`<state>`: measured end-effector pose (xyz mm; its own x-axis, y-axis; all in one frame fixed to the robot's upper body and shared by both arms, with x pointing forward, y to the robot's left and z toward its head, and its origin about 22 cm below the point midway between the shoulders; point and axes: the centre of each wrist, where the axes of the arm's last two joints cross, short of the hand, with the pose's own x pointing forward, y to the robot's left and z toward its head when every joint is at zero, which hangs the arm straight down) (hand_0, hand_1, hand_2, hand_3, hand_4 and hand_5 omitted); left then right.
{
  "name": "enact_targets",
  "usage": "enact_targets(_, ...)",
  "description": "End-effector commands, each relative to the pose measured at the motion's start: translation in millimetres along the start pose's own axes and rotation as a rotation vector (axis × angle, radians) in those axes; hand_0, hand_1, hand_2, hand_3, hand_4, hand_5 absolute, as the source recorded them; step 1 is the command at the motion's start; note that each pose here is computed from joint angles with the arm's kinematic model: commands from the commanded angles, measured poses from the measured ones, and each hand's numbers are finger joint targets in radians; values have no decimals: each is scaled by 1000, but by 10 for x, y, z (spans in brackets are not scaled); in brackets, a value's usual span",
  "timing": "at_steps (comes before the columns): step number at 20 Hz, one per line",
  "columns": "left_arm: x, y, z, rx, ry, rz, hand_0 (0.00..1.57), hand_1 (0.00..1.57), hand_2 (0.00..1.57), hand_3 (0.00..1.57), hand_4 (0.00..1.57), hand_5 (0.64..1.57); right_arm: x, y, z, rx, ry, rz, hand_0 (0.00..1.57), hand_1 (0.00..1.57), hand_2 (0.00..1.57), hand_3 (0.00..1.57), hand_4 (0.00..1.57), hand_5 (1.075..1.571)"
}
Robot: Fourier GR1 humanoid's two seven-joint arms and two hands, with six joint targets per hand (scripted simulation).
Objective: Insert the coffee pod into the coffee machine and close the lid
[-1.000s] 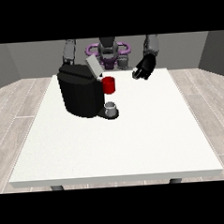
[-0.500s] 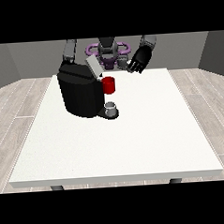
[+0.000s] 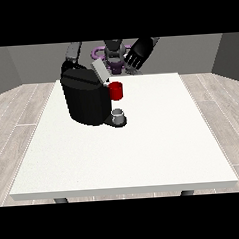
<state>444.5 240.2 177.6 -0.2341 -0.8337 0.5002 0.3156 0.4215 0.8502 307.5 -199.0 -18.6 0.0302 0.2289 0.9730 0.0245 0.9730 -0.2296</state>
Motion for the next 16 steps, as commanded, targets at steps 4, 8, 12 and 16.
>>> enact_targets(4, 139, 513, 58, 110, -15, -29, 1174, 1174, 1254, 1266, 479, 1571, 396, -1, -142, -22, -107, 27, 0, 0, 0, 0, 0, 1571)
enact_targets(8, 250, 838, 111, 144, 7, -21, 1247, 1247, 1299, 1249, 479, 1571, 668, -22, -247, -4, -132, -15, 0, 0, 0, 0, 263, 1571)
enact_targets(12, 625, 712, -32, 150, -62, -58, 1265, 1265, 1303, 1256, 465, 1571, 554, -254, -376, -77, -157, -25, 0, 0, 0, 0, 0, 1571)
enact_targets(16, 513, 945, 67, 157, -47, -56, 1195, 1195, 1286, 1247, 487, 1571, 743, -299, -422, -46, -170, -17, 0, 0, 0, 0, 147, 1571)
